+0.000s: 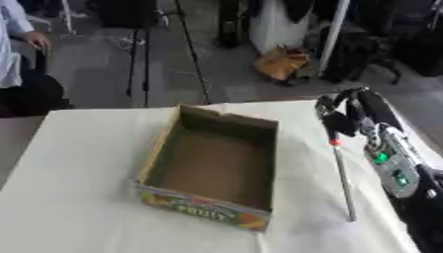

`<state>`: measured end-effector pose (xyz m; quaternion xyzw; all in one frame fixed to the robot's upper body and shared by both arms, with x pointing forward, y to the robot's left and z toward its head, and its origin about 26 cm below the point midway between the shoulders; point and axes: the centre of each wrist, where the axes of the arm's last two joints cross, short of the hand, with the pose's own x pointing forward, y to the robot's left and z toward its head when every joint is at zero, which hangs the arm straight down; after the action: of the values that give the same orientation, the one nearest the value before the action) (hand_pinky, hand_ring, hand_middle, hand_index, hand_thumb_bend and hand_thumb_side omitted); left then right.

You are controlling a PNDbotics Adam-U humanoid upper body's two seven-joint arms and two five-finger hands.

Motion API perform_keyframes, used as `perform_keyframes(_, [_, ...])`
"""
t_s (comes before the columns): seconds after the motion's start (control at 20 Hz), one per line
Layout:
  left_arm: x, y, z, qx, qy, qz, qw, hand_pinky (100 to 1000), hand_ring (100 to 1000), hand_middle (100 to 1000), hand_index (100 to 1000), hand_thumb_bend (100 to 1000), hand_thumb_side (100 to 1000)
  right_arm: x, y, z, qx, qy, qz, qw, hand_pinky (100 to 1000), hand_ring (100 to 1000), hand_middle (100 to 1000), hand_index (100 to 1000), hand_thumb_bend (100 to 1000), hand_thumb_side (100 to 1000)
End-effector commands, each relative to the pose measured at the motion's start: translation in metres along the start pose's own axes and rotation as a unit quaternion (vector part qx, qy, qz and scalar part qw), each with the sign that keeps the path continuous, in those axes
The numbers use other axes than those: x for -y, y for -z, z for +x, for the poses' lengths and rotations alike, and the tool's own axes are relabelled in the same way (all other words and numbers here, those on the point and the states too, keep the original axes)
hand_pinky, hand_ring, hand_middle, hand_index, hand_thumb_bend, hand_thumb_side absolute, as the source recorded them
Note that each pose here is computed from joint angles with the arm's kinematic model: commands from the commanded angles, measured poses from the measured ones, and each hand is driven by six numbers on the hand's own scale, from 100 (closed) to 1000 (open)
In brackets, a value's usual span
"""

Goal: Pick up objects on the table and place them in the box.

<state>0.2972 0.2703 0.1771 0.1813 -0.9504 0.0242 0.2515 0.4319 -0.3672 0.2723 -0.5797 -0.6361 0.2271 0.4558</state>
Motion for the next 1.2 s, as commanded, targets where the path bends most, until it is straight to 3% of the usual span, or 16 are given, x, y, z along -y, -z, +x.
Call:
perform_keyframes(0.05, [-0.002,0.003,0.004,0.009,0.001,-0.002,1.0,666,944,978,737,100,1000,0.025,0.006,0.009,0.017,0.004,-0.029,0.999,100,238,203,447,100,649])
perform_keyframes(1.2, [-0.002,0.005,0.004,0.006,0.0,-0.009,1.0,664,947,982,735,100,1000,0.069,0.015,0.053,0.088,0.046,-0.064,0.993,100,236,194,444,100,627])
